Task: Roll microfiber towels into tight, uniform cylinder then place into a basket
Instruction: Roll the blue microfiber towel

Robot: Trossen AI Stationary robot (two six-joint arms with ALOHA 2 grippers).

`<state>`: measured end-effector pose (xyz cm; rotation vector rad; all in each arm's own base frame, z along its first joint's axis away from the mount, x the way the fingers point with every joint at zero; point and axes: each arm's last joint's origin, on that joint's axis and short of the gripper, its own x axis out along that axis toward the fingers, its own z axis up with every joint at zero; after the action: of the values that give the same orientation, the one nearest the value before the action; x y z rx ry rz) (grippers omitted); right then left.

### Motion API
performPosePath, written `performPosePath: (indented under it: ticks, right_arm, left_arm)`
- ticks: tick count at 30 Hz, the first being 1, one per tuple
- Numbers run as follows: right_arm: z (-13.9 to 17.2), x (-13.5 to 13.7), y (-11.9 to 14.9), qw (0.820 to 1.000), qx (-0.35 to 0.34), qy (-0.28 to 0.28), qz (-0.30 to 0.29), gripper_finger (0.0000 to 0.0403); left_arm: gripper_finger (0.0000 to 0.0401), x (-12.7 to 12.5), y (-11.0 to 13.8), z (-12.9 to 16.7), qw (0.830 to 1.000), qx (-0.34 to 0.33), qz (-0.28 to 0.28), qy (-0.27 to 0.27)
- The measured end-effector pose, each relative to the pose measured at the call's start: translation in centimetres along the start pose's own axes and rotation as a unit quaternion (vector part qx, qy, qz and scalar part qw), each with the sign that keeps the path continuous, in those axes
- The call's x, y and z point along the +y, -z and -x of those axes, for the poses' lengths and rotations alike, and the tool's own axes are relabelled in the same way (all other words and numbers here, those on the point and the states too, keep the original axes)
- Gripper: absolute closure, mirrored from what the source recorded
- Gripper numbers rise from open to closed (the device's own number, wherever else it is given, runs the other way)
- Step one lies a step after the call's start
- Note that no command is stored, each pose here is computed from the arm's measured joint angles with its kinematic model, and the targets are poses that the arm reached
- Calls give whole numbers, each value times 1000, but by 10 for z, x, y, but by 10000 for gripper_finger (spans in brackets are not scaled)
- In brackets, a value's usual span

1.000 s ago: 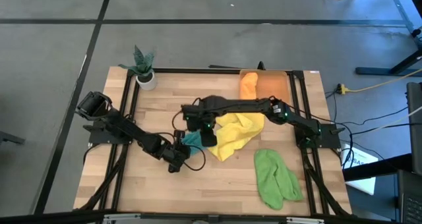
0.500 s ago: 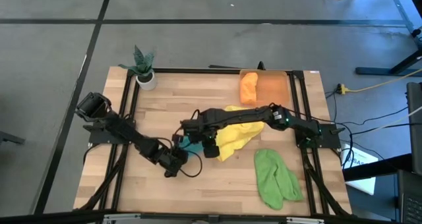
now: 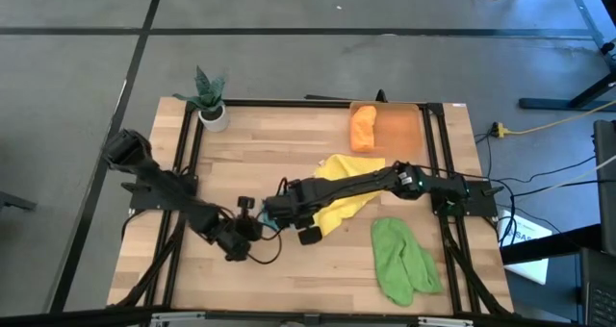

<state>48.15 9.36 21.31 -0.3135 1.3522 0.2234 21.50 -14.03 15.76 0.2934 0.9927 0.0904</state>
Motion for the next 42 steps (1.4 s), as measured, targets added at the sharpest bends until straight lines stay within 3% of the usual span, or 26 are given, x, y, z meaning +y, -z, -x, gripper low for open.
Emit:
performPosePath:
  ticks: [12,16,21,23,29,42]
  right_arm:
    - [3,7,-12,998,-53,20,12,286]
    - [-4,14,-14,997,-52,11,51,286]
    - [-32,25,-19,994,-46,14,94,286]
    - [-38,27,-21,993,-42,38,103,286]
    - [-39,25,-21,990,-29,100,98,286]
    - [-44,30,-16,993,2,108,54,286]
  left_arm:
    - [397,3,21,53,999,0,33,14]
    - [397,3,28,62,999,8,40,12]
    - [397,1,30,64,1000,-3,22,-1]
    - [397,1,31,64,1000,-3,18,-3]
    - [397,3,33,64,1000,9,7,-12]
    - [397,5,35,64,1000,18,3,-19]
